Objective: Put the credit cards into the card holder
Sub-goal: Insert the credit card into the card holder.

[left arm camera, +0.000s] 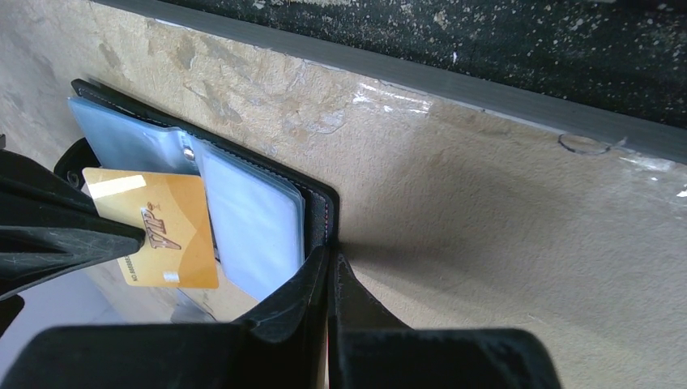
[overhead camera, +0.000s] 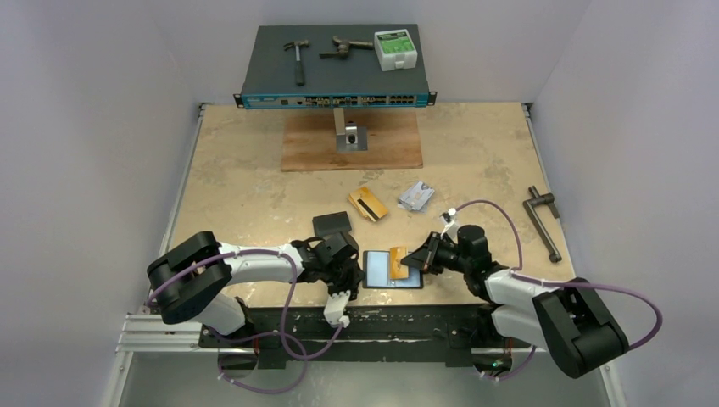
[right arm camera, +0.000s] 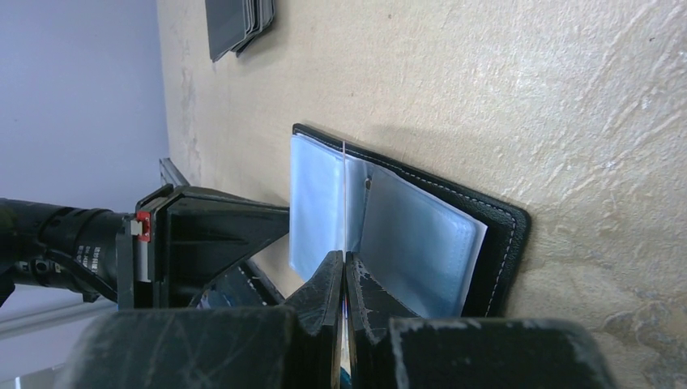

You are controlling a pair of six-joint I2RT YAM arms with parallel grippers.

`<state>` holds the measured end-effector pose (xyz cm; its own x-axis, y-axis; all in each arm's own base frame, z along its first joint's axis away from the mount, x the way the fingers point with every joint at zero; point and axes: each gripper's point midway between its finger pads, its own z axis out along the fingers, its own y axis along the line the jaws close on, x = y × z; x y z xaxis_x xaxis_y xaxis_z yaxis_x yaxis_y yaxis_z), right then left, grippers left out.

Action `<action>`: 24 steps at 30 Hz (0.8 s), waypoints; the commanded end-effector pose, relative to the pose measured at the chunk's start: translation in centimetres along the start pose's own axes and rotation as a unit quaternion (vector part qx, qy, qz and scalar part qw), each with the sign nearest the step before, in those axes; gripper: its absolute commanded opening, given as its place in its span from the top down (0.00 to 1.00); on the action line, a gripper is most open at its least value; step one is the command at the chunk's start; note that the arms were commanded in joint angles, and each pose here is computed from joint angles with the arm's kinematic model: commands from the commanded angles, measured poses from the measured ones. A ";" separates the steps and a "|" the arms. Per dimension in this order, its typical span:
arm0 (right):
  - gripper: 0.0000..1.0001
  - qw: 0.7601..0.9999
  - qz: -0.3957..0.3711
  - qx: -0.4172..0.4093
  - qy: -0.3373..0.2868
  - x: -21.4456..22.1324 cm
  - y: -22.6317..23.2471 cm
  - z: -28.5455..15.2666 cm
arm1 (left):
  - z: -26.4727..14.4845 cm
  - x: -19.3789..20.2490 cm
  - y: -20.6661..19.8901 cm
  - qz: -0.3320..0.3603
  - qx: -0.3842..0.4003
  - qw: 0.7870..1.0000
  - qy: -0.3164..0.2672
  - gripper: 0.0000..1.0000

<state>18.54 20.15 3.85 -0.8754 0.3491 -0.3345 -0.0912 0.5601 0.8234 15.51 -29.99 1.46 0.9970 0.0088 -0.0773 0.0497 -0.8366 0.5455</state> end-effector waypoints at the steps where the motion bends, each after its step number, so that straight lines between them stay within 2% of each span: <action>1: 1.00 0.999 -0.010 -0.034 -0.014 -0.5 1.3 -0.3 | 0.3 -0.6 -1.3 -0.019 0.030 0.999 -0.012 1.00; 24: 1.00 0.999 0.019 -0.042 -0.007 0.5 0.5 -0.3 | 0.3 -0.7 -1.3 -0.021 0.025 0.999 -0.007 1.00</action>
<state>18.05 20.41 3.79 -0.8789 0.3724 -0.2979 -0.0794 0.5017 0.8614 15.49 -30.00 1.44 0.9971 0.0161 -0.0748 0.0543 -0.8384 0.5424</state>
